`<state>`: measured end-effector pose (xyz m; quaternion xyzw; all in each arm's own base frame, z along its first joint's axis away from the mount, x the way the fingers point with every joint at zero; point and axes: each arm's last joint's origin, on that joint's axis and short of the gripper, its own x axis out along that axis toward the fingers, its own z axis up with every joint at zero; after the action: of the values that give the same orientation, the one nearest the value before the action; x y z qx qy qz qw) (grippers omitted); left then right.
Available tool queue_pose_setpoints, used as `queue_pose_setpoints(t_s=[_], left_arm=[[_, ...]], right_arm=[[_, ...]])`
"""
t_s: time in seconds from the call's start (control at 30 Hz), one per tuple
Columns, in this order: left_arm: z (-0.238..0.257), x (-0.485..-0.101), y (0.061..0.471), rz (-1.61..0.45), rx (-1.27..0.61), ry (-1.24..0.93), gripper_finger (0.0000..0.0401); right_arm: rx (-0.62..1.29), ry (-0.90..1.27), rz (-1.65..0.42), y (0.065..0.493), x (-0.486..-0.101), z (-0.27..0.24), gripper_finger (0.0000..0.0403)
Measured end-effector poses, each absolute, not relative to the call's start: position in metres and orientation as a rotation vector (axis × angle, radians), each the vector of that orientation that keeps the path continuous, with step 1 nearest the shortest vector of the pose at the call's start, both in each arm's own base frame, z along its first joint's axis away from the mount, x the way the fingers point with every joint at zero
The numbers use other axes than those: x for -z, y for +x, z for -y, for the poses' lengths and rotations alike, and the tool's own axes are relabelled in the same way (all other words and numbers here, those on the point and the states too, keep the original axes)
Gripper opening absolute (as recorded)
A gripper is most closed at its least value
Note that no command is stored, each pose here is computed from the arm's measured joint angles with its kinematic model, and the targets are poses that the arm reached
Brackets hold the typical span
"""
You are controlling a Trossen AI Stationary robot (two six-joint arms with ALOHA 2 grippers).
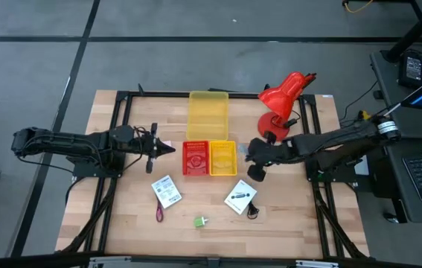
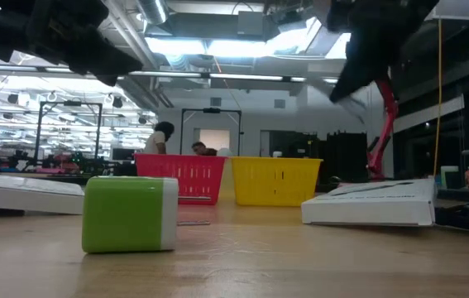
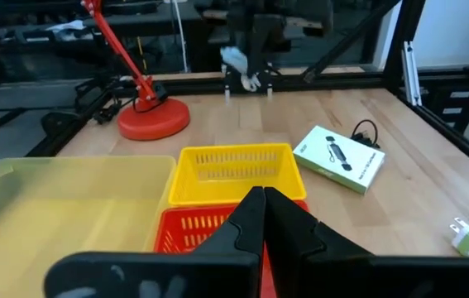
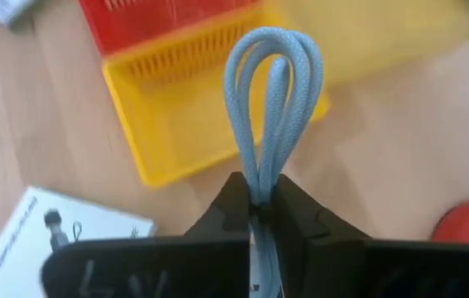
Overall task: Pick and place items into bin
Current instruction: Put the blue charger cable into the yellow bin
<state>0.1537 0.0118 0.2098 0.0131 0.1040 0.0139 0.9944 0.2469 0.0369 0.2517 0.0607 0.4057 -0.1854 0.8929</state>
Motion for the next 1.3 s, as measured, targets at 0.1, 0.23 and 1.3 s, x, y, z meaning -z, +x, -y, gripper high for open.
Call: queue_pose_setpoints(t_s=[0.1, 0.23, 1.3], left_arm=[[-0.012, -0.211, 0.153, -0.197, -0.028, 0.026, 0.0004], [-0.011, -0.214, 0.150, -0.173, -0.014, 0.025, 0.0004], [0.002, -0.219, 0.145, -0.112, 0.161, 0.081, 0.0003]], right_arm=[[0.351, 0.084, -0.754, 0.246, -0.262, -0.044, 0.0011], [0.273, 0.017, -0.644, 0.250, -0.257, -0.055, 0.0011], [0.071, 0.022, -0.069, 0.237, -0.210, -0.061, 0.0010]])
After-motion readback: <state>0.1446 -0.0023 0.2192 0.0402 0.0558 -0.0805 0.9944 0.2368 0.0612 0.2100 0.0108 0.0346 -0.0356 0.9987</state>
